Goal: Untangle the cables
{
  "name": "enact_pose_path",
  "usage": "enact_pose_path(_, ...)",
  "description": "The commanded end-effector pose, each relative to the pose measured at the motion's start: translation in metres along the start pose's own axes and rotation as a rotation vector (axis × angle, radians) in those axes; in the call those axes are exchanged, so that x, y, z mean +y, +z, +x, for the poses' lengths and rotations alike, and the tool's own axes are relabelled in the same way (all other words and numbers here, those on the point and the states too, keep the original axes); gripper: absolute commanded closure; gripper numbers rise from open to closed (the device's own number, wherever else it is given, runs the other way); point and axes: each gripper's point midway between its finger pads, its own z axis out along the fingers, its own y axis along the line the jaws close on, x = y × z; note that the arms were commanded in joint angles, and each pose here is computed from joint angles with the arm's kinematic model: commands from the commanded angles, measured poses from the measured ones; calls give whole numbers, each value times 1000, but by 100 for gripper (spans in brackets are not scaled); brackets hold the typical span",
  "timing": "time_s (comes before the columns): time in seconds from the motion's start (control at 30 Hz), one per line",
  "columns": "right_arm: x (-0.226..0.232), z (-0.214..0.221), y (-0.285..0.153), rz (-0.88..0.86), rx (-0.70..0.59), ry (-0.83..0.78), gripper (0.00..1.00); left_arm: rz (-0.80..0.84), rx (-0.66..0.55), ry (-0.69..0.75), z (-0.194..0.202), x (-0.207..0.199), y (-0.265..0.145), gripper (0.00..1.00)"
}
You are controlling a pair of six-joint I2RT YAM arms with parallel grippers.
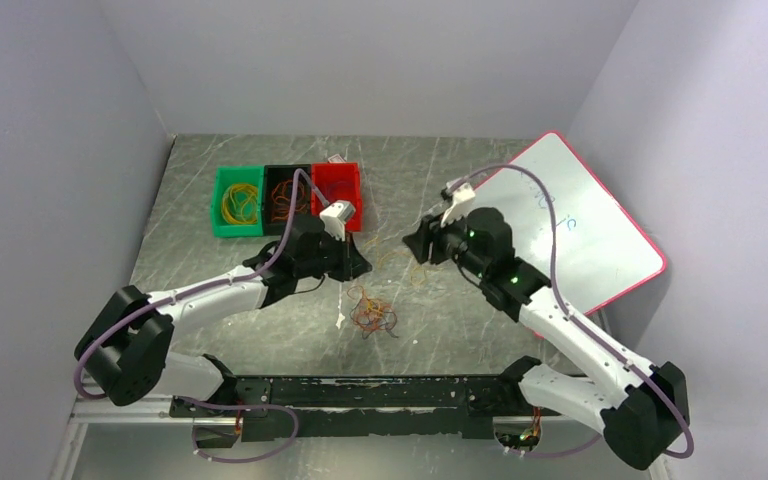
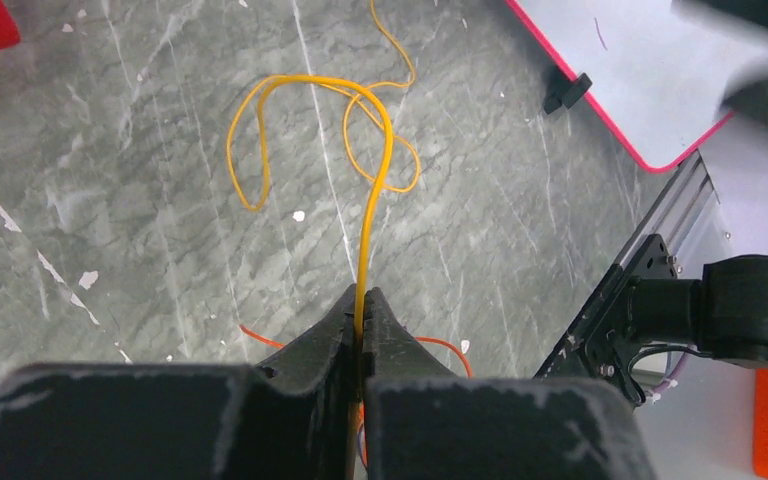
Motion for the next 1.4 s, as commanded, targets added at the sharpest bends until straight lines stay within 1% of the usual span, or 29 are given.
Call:
enact_pose_path(0.0,62,17,-7,-227,-7,3,50,63,-44,7,-24,-14,-1,93)
enact_pose_path(0.17,86,44,-4,-337,-18,29,49,73,-58,15,-33,-20,-6,93)
enact_pose_path(0.37,112,72,5,-429,34,6,51,81,-68,25,-40,-26,-12,93)
enact_pose_path(0.5,123,84,11,-452,60,-3,52,90,-74,27,-43,-29,-14,93)
enact_pose_path(0.63,120,90,22,-411,48,2,51,105,-77,28,-47,-33,-16,93)
enact_pose_path(0.8,107,91,36,-322,-13,28,50,120,-79,27,-48,-38,-20,93)
enact_pose_path(0.9,105,94,44,-309,-24,17,50,131,-86,23,-49,-41,-23,93)
enact_pose_path(1.17,103,119,61,-286,14,-9,52,168,-90,23,-53,-51,-30,93)
enact_pose_path(1.27,100,138,61,-275,56,-14,56,169,-111,36,-63,-57,-35,93)
enact_pose_path(1.37,95,156,56,-255,86,2,60,162,-148,67,-85,-66,-46,93)
